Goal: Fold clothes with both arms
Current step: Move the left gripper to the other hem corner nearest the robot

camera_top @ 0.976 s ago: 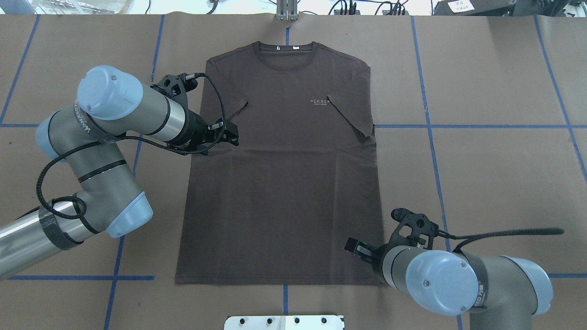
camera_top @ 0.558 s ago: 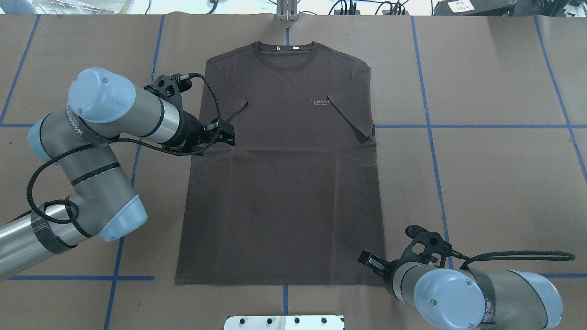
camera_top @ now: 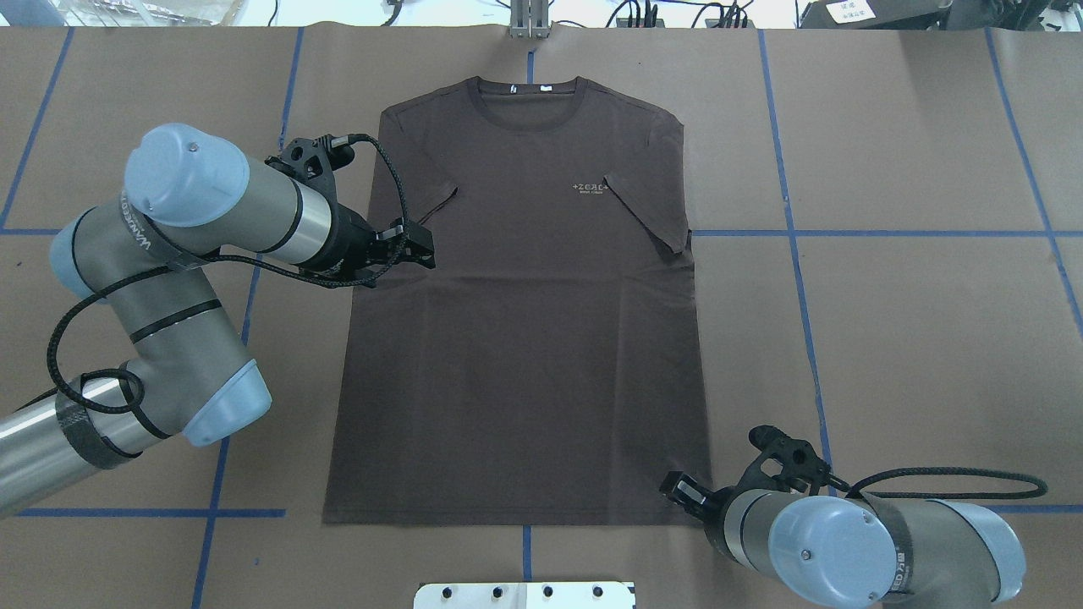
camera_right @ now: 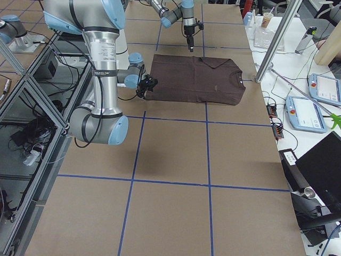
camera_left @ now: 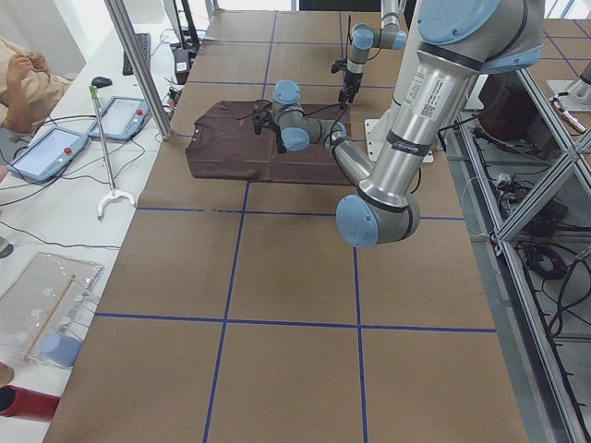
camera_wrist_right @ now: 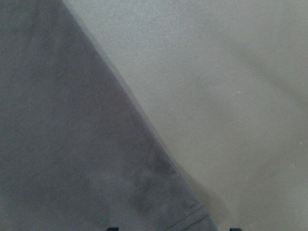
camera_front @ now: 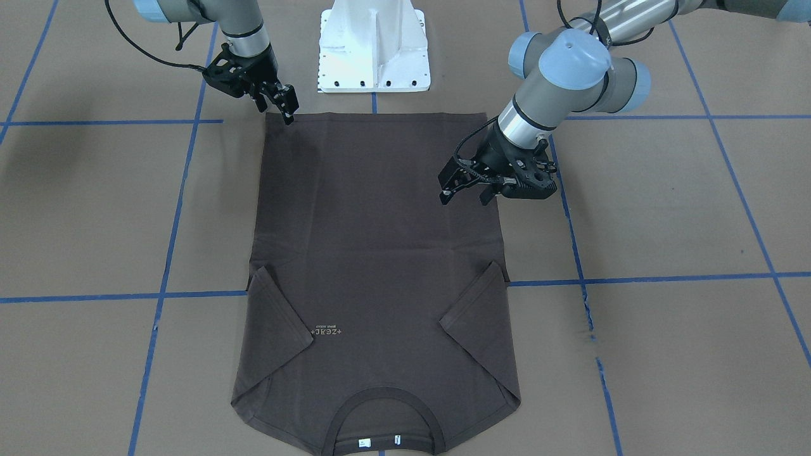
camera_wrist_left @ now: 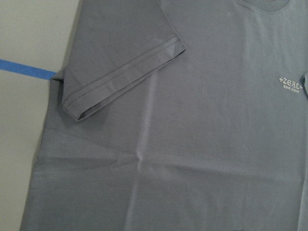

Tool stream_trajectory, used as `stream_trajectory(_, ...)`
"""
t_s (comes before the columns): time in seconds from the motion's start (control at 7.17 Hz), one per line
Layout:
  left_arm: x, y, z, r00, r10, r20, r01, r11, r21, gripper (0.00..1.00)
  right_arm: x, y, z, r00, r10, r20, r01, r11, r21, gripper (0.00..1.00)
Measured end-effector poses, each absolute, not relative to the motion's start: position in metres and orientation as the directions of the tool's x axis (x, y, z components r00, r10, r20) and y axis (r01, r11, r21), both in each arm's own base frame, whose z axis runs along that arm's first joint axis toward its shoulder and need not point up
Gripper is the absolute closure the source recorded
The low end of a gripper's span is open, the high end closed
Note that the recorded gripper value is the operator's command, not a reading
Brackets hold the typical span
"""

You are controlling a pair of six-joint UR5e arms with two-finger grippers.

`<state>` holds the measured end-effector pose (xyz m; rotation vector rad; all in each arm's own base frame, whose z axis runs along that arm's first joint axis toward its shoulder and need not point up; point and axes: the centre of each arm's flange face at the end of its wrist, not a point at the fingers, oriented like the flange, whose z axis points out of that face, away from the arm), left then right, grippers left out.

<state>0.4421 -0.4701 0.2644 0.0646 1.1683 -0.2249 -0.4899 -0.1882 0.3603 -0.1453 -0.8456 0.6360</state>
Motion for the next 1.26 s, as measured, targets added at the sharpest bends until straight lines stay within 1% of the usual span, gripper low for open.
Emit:
stream_trajectory(0.14,0.442,-0.47,0.264,0.372,-0.142,-0.918,0.208,0.976,-0.067,0.1,-0.489,-0.188,0.364,0.497,0.581,0.645,-0.467,0.805,-0.366,0.52)
stream_trajectory(0.28,0.442,-0.47,0.264,0.371,-0.142,-0.918,0.208,0.976,-0.067,0.1,-0.487,-0.188,0.366,0.498,0.586,0.639,-0.471,0.801,-0.368,0.82)
stream_trajectory(0.42,0.442,-0.47,0.264,0.372,-0.142,-0.917,0.208,0.976,-0.067,0.1,-0.486,-0.188,0.367,0.496,0.593,0.634,-0.476,0.796,-0.373,1.0)
stream_trajectory(0.98,0.438,-0.467,0.257,0.358,-0.14,-0.923,0.21,0.975,-0.066,0.08,-0.481,-0.189,0.365,0.484,0.602,0.635,-0.485,0.788,-0.379,1.0)
stream_trajectory(1.12,0.431,-0.457,0.251,0.338,-0.156,-0.928,0.215,0.973,-0.085,0.08,-0.478,-0.19,0.361,0.477,0.602,0.64,-0.483,0.788,-0.381,1.0)
stream_trajectory(1.26,0.424,-0.432,0.254,0.323,-0.189,-0.927,0.208,0.97,-0.126,0.08,-0.474,-0.189,0.356,0.471,0.602,0.645,-0.48,0.788,-0.385,1.0)
